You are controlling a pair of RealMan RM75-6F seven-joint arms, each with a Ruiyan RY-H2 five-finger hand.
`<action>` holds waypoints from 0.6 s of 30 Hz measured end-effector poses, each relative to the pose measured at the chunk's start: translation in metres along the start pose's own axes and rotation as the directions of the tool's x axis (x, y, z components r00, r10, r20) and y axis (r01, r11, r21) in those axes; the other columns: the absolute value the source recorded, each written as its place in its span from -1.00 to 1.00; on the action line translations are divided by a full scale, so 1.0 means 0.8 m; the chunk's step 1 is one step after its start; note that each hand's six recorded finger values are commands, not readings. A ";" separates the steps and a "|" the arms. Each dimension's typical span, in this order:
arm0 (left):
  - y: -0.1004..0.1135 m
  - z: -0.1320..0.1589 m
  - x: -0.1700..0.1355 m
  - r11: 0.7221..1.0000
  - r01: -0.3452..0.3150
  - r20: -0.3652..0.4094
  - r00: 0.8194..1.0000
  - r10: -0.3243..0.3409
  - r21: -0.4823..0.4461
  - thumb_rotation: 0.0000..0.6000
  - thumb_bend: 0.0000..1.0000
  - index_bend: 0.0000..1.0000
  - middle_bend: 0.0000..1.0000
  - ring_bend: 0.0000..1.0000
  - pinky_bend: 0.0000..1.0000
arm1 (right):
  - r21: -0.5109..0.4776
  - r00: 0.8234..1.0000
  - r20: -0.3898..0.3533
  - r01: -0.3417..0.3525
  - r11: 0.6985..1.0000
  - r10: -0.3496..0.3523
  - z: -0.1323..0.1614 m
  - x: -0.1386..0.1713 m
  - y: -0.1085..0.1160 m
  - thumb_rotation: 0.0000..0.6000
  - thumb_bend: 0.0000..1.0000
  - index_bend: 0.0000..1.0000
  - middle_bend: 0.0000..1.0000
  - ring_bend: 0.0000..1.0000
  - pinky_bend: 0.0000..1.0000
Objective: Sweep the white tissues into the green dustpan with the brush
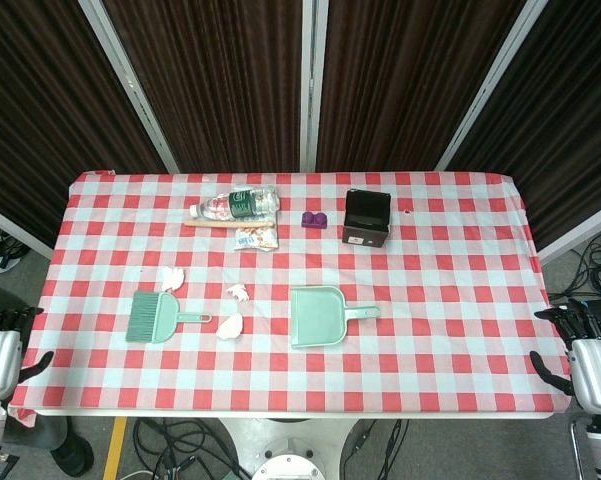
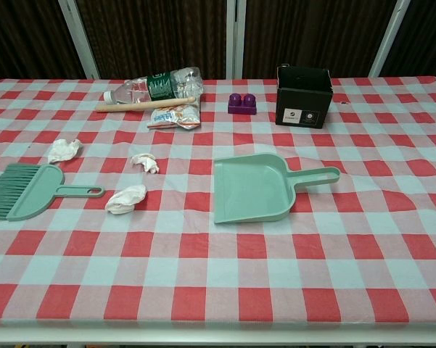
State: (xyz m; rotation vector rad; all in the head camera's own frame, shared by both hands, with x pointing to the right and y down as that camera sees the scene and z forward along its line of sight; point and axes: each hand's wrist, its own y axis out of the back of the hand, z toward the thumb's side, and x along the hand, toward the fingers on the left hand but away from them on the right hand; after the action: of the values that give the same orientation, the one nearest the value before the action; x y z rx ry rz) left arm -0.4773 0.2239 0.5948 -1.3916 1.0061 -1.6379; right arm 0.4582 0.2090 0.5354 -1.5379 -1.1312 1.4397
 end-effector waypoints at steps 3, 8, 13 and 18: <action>-0.001 0.005 0.003 1.000 0.003 0.008 1.000 -0.003 -0.008 1.00 -0.64 -0.44 -0.42 -0.53 -0.40 | -0.003 1.000 -0.007 -0.007 1.000 0.007 0.003 -0.002 -0.003 1.00 -0.57 -0.46 -0.46 -0.83 -0.62; 0.001 0.011 0.009 1.000 -0.006 0.021 1.000 0.006 0.006 1.00 -0.65 -0.44 -0.42 -0.53 -0.40 | 0.000 1.000 -0.010 0.008 1.000 -0.008 0.003 -0.004 0.002 1.00 -0.57 -0.46 -0.46 -0.83 -0.62; 0.005 0.029 0.030 1.000 -0.014 0.063 0.998 0.014 0.004 1.00 -0.68 -0.43 -0.42 -0.46 -0.34 | 0.005 1.000 -0.005 0.026 1.000 -0.026 0.001 -0.009 0.010 1.00 -0.57 -0.46 -0.46 -0.83 -0.62; 0.008 0.068 0.068 1.000 -0.019 0.153 0.988 0.017 0.009 1.00 -0.66 -0.32 -0.30 0.03 0.09 | 0.013 0.999 -0.017 0.037 0.999 -0.037 0.003 -0.016 0.016 1.00 -0.57 -0.46 -0.46 -0.83 -0.62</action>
State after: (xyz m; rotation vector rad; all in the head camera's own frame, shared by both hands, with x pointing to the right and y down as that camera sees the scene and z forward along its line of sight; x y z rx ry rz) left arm -0.4304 0.1665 0.6163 -1.4730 0.9176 -1.4958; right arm 0.4573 0.1923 0.5274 -1.5095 -1.1324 1.4046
